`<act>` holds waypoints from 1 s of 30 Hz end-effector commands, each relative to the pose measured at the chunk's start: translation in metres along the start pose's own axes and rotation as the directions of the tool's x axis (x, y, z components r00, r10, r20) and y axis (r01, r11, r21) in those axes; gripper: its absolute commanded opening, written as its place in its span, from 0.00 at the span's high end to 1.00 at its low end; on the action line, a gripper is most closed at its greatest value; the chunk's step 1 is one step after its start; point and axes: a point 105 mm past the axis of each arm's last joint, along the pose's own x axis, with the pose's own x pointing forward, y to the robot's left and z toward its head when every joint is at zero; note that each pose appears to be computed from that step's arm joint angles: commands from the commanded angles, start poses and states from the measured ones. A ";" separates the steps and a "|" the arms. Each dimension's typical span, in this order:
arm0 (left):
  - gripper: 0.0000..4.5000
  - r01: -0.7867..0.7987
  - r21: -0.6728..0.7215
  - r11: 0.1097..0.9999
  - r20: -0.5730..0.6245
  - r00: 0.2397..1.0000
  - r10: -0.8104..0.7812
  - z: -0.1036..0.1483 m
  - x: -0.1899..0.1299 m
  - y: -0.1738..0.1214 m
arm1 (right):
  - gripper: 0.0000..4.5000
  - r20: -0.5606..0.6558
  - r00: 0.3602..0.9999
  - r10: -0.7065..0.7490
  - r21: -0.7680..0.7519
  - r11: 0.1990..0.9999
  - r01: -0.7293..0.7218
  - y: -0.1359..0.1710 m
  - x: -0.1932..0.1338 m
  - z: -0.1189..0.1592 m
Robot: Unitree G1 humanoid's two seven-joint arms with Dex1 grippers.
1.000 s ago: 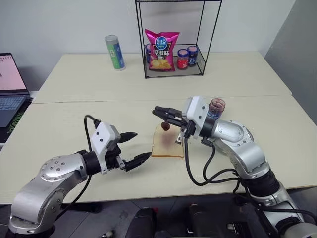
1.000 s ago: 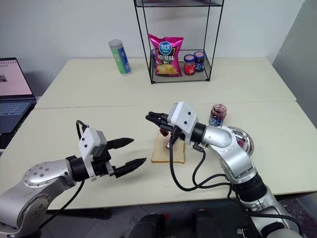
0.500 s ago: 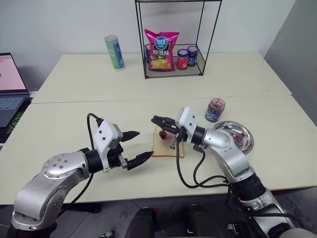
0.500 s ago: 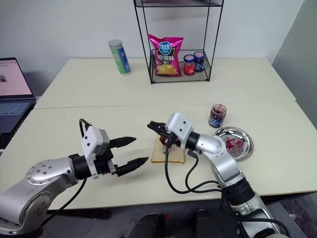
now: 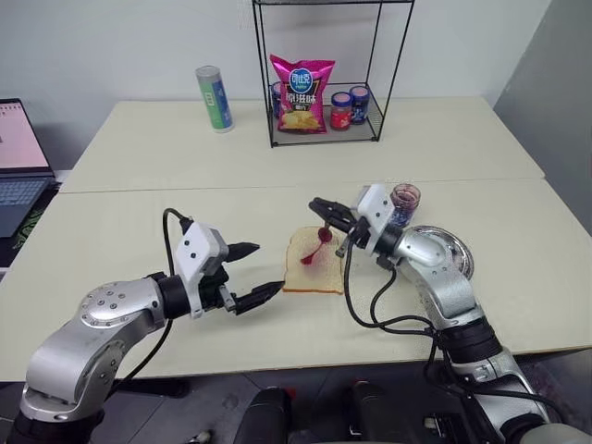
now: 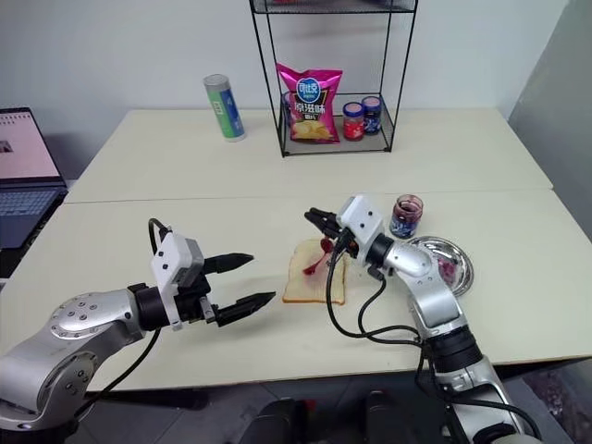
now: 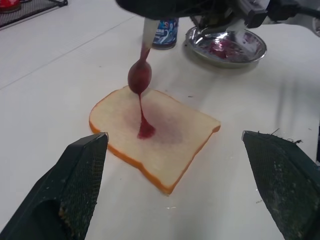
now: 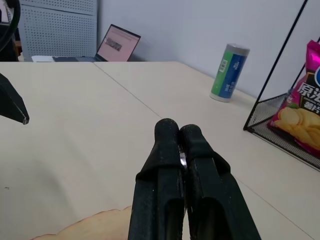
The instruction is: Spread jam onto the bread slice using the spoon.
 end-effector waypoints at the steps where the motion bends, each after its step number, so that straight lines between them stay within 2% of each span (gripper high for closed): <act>1: 0.00 0.017 0.055 0.998 0.025 1.000 -0.019 0.011 0.002 -0.002 | 0.99 0.031 0.999 -0.011 0.021 1.000 0.010 0.001 0.003 0.005; 14: 0.00 0.011 0.061 0.998 0.020 1.000 -0.013 0.010 0.002 0.001 | 0.99 -0.029 0.999 -0.021 0.056 0.998 0.022 0.003 -0.004 -0.015; 17: 0.00 0.014 0.063 0.998 0.020 1.000 -0.015 0.010 0.002 0.000 | 0.99 -0.018 0.999 -0.037 0.049 0.998 0.038 -0.003 -0.005 -0.010; 23: 0.00 0.007 0.071 0.997 0.014 1.000 -0.008 0.010 0.001 0.005 | 0.99 0.048 0.998 -0.049 0.057 0.997 0.047 -0.019 -0.005 0.028; 27: 0.00 0.008 0.074 0.997 0.013 1.000 -0.009 0.010 0.001 0.006 | 0.99 0.078 0.995 -0.066 0.206 0.977 0.049 -0.022 -0.003 0.040; 30: 0.00 0.005 0.077 0.997 0.011 1.000 -0.006 0.010 0.000 0.006 | 0.99 0.048 0.992 -0.117 0.487 0.870 0.079 -0.026 -0.002 0.030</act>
